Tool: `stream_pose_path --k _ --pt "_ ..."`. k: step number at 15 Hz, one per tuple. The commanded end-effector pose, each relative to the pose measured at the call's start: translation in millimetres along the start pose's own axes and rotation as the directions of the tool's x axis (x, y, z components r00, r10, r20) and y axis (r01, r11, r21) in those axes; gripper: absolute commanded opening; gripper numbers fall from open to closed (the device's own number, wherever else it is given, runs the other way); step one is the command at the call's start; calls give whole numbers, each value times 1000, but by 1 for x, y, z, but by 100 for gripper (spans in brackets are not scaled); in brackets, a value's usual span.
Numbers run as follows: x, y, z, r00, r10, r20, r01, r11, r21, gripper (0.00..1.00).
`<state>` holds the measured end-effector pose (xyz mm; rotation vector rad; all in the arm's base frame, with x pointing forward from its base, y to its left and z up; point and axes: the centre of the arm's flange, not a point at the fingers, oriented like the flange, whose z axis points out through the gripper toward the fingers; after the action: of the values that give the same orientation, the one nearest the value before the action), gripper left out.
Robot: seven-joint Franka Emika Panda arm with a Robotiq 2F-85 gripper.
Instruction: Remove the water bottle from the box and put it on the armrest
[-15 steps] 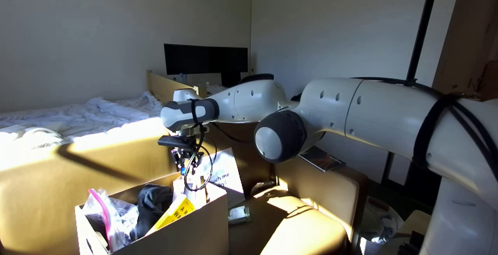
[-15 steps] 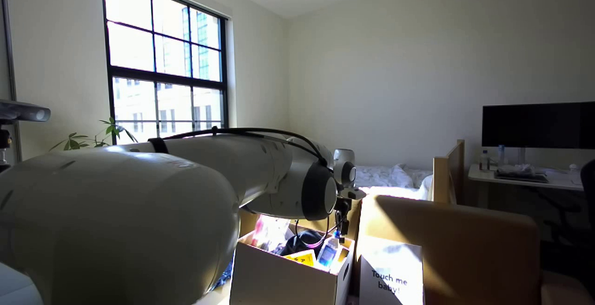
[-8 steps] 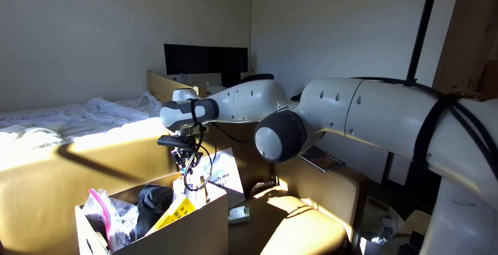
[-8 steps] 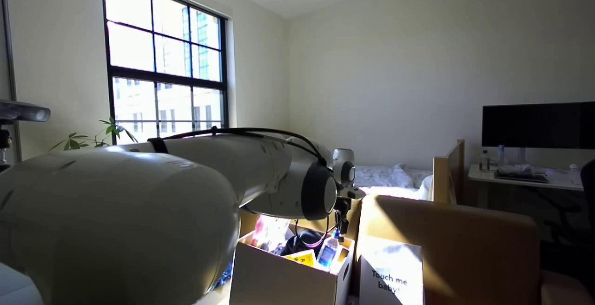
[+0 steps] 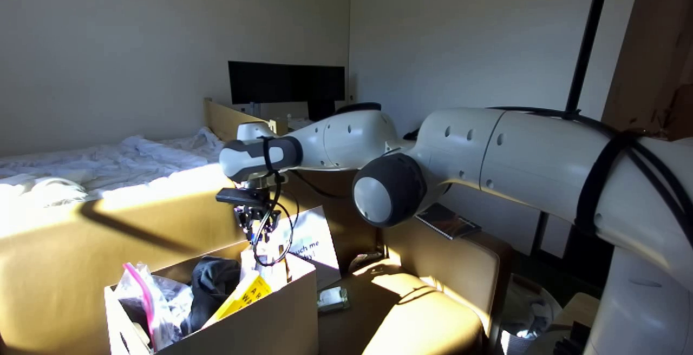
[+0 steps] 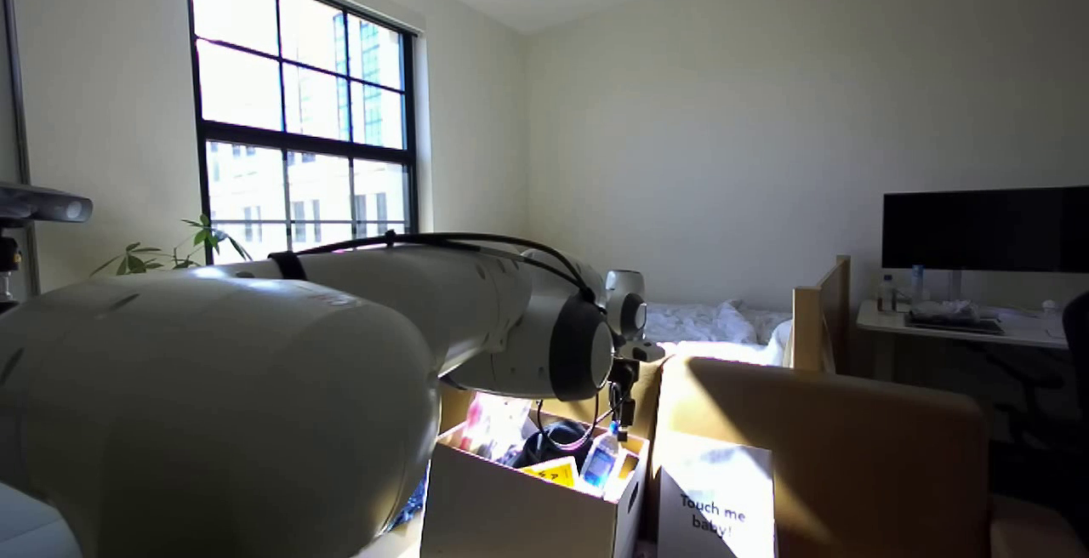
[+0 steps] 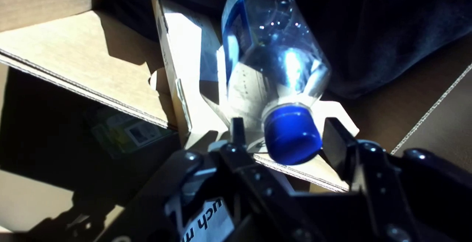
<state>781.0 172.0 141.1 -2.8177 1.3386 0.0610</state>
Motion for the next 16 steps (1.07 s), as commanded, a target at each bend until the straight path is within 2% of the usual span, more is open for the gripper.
stream_pose_path --k 1,4,7,10,14,16 --pt "-30 55 -11 1000 -14 -25 14 1000 5 27" --pt "-30 54 -12 1000 -17 -26 17 1000 4 10" --pt "-34 53 -16 999 -25 -30 25 1000 4 10" --pt "-45 50 -40 995 -54 -84 51 998 -30 10" --pt "-57 29 -91 975 -119 -188 94 986 -135 10" --pt "-70 24 -121 965 -123 -232 76 976 -202 10"
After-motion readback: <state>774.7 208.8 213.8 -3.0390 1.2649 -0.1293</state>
